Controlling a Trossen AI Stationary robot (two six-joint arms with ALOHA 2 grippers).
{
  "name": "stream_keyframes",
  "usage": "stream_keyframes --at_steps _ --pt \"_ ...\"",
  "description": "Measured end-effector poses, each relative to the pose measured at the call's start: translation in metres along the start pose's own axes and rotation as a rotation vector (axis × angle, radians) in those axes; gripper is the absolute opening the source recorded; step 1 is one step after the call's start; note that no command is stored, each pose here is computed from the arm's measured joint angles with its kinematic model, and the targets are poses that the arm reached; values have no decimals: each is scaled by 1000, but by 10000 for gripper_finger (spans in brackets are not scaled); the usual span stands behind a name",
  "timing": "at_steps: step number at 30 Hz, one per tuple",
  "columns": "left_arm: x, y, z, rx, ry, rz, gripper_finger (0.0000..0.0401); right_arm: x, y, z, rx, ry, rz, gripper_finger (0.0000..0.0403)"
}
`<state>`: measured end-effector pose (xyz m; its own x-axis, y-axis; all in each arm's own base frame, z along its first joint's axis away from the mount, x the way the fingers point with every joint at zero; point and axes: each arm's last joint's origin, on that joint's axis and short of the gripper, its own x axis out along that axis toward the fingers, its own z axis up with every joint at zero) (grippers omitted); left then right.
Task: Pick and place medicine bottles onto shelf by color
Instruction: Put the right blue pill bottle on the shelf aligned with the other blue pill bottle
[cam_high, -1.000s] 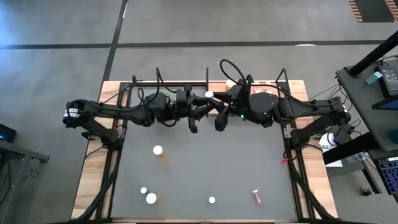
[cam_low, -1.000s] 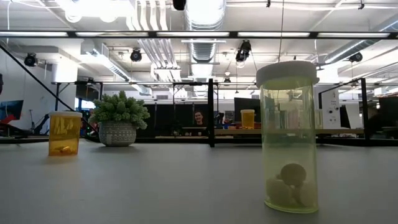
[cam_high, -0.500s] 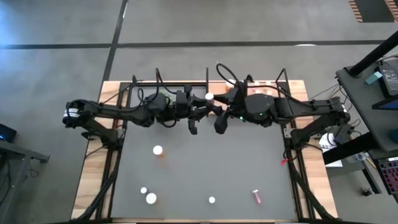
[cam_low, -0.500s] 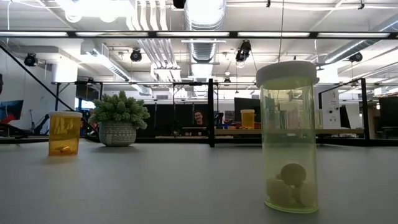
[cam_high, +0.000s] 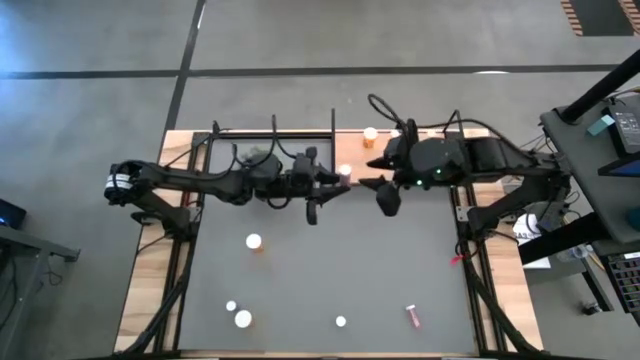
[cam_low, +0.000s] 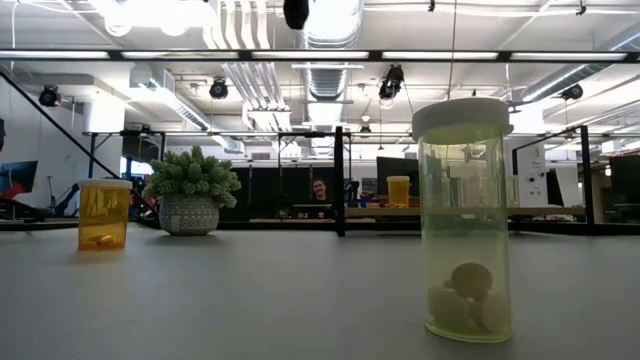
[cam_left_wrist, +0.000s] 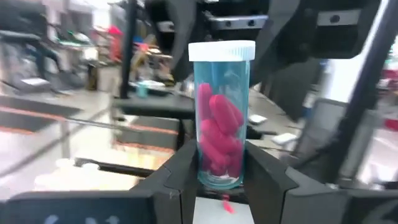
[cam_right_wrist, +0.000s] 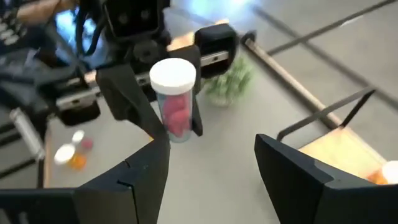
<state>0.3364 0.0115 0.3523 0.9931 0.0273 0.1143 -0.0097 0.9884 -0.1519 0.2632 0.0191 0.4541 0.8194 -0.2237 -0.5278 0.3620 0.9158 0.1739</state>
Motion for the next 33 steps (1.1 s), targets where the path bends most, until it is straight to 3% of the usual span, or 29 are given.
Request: stream_keyframes --at_steps 9,16,23,33 --pt "10 -1 -20 -231 128 -164 90 3 5 -6 -90 130 194 227" --pt "16 -3 -38 -384 249 -316 91 19 10 -9 -131 174 208 229" --pt "16 -6 -38 -386 257 -345 91 39 18 -14 -139 253 274 229" --pt "16 -7 -38 -387 258 -348 91 52 20 -16 -150 269 266 213"
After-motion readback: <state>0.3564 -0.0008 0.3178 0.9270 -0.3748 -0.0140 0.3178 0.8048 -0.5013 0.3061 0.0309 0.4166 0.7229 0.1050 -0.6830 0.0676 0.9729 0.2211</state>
